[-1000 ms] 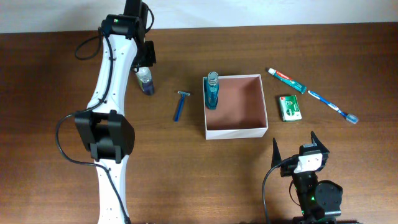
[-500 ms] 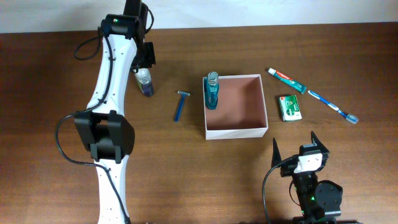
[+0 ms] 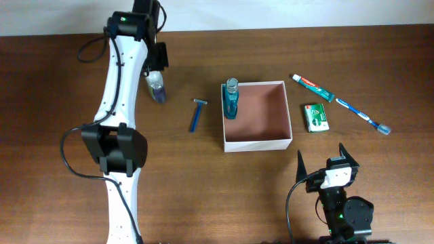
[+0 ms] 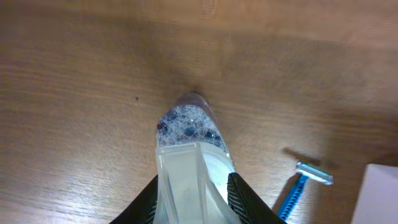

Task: Pack container
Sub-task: 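Lower the left gripper and grasp the soap bottle's pump head, then lift the soap bottle and carry it into the pink box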

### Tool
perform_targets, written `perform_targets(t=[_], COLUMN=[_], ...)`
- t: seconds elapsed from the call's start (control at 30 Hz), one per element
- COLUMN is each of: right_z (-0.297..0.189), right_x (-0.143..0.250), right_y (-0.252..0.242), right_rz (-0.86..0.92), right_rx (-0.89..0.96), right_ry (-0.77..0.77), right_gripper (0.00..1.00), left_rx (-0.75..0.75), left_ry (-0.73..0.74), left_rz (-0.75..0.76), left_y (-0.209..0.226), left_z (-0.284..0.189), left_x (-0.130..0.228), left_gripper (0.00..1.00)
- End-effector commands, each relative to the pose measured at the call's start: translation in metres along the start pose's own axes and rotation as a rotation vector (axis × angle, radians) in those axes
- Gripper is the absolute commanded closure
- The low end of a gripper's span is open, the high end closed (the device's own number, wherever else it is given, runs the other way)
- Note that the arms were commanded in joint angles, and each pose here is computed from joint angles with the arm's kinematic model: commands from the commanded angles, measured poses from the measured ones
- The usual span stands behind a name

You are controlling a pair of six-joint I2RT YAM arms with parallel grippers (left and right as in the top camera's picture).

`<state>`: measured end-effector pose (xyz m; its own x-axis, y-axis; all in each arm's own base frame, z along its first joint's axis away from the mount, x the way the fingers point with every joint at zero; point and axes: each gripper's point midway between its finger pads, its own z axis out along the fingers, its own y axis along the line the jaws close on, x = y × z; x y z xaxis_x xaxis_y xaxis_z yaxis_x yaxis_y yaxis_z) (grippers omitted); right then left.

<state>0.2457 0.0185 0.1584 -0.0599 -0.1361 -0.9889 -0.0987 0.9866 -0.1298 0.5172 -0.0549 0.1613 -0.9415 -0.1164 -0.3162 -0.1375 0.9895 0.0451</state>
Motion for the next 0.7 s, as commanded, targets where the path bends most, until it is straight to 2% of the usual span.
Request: perform_targets(t=[0.0,0.47,0.67], right_z=[0.000,0.000,0.000], right_x=[0.001,0.001,0.001], right_y=[0.001,0.001,0.001], right_rz=[-0.001,-0.001,-0.001], right_rx=[-0.001,0.000,-0.001], right_ry=[0.000,0.000,0.000], right_gripper=[0.01,0.01,0.01], left_rx=[0.010,0.189,0.233], left_ry=[-0.106,-0.334,-0.416], left_rz=[0.006,0.121,0.137], left_y=[0.000,-0.088,-0.104], left_z=[-0.033,-0.121,-0.149], left_x=[-0.019,-0.025,-0.027], left_gripper=[0.72,0.72,0.72])
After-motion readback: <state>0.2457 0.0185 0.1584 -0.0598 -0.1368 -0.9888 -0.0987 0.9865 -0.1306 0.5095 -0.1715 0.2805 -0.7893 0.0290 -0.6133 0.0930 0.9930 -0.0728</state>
